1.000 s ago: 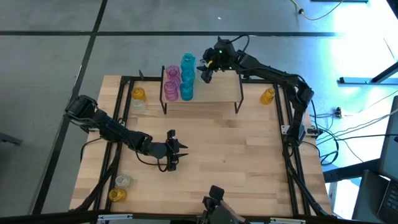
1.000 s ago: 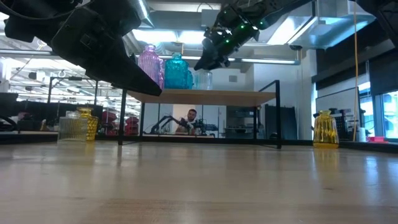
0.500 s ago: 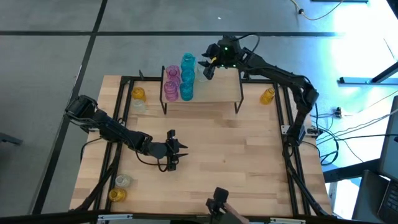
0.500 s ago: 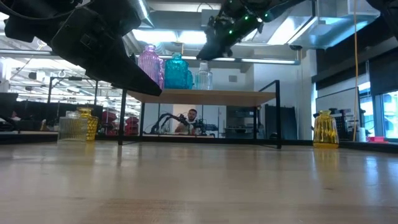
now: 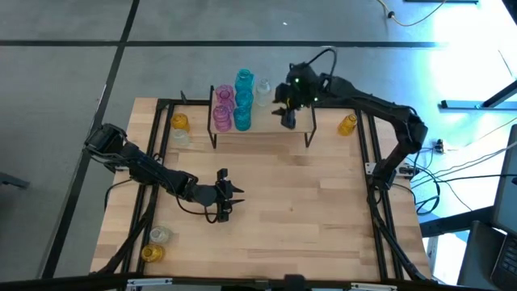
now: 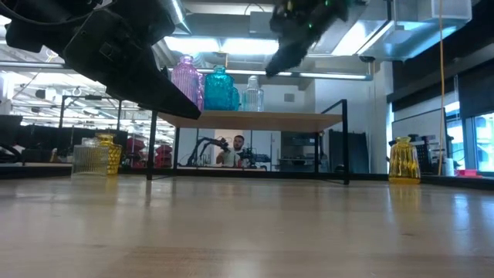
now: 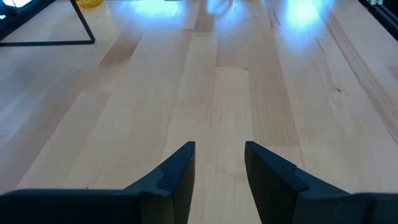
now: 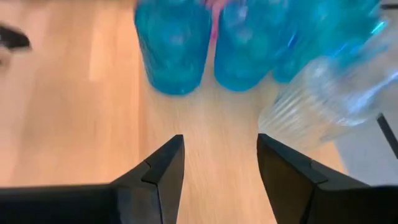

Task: Sort vases onto shelf
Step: Put the top right transparent flower vase on the shelf

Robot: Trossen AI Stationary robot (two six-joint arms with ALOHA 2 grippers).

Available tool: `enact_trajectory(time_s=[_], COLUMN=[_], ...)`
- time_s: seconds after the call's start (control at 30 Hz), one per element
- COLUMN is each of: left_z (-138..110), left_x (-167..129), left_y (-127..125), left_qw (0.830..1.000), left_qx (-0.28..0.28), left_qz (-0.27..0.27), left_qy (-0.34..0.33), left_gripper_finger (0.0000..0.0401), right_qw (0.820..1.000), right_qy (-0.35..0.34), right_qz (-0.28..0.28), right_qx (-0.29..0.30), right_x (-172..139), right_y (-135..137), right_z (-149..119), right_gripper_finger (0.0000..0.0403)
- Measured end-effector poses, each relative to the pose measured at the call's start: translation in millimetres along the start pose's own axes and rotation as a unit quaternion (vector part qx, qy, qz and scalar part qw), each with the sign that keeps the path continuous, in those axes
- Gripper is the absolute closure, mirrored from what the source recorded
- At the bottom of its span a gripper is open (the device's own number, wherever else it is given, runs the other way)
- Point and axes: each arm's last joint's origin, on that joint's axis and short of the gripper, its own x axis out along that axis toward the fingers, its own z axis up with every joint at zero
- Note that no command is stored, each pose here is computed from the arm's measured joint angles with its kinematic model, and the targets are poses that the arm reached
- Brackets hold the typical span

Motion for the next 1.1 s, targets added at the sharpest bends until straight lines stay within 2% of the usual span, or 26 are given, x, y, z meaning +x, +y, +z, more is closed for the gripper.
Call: enact_trajectory(time_s=[0.17, 0.33, 0.6, 1.1], left_z=[0, 0, 1, 1], left_x=[0, 0, 2, 2], left_y=[0, 1, 5, 5], left_qw=[1.000, 1.000, 1.000, 1.000], left_qx=[0.000, -0.001, -0.005, -0.006], left_qz=[0.000, 0.001, 0.008, 0.008], left_qy=[0.000, 0.000, 0.000, 0.000], left_gripper_finger=[0.0268, 0.0268, 0.0268, 0.0268], right_qw=[0.999, 0.997, 0.991, 0.985], right_qy=[-0.030, -0.063, -0.098, -0.107], right_qz=[0.003, -0.010, -0.048, -0.090], right_qx=[-0.018, -0.054, -0.077, -0.098], right_x=[31, 47, 49, 48], right_y=[1, 3, 0, -3], right_z=[-25, -38, -35, -31], right_gripper_finger=[0.0219, 0.0219, 0.0219, 0.0219])
